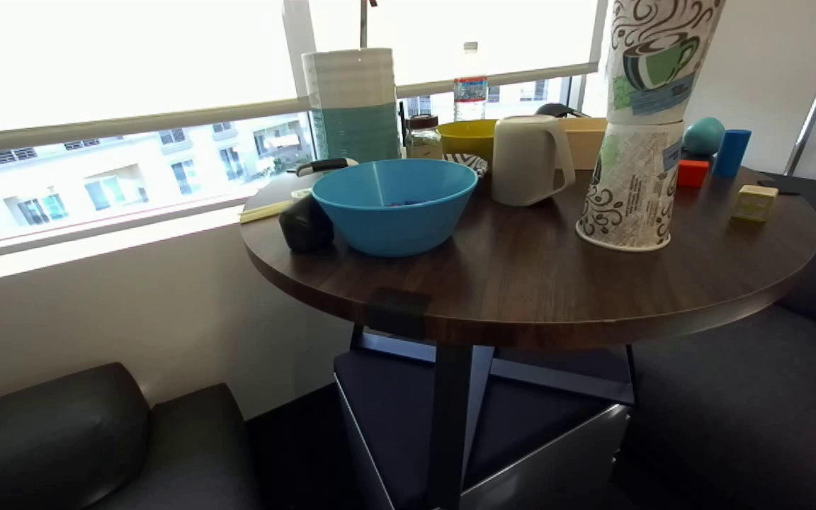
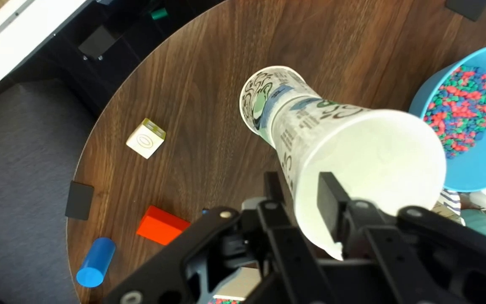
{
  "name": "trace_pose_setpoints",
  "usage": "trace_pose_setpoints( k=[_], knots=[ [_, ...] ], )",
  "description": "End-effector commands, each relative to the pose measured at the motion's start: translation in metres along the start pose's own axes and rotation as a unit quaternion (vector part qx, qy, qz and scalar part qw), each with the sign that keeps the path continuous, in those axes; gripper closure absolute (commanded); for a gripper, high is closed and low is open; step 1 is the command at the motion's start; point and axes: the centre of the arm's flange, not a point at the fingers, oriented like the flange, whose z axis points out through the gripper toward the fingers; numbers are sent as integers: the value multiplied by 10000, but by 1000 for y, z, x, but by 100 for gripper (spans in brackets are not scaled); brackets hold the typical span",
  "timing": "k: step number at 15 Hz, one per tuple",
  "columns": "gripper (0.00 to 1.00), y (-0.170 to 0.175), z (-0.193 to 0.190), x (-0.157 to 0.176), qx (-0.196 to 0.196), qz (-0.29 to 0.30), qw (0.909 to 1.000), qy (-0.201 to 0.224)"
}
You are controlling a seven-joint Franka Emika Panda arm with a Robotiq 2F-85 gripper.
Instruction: Put the top cup on the table, then put the left cup on the right cup
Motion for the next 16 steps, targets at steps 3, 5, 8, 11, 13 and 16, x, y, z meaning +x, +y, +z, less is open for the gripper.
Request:
trace_pose_setpoints(
  k=[3, 5, 8, 11, 13, 16],
  knots=[
    [24, 5, -25, -11, 0, -364, 9984, 426],
    [11, 6, -35, -17, 22, -823, 9942, 695],
    [0, 3, -48, -30, 131, -1530, 9826, 1048],
    [0, -6, -52, -41, 349, -2269, 9650, 1265],
    [0, -11, -51, -47, 378, -2788, 9510, 1281],
    [0, -18, -49, -52, 137, -3023, 9448, 1258]
  ],
)
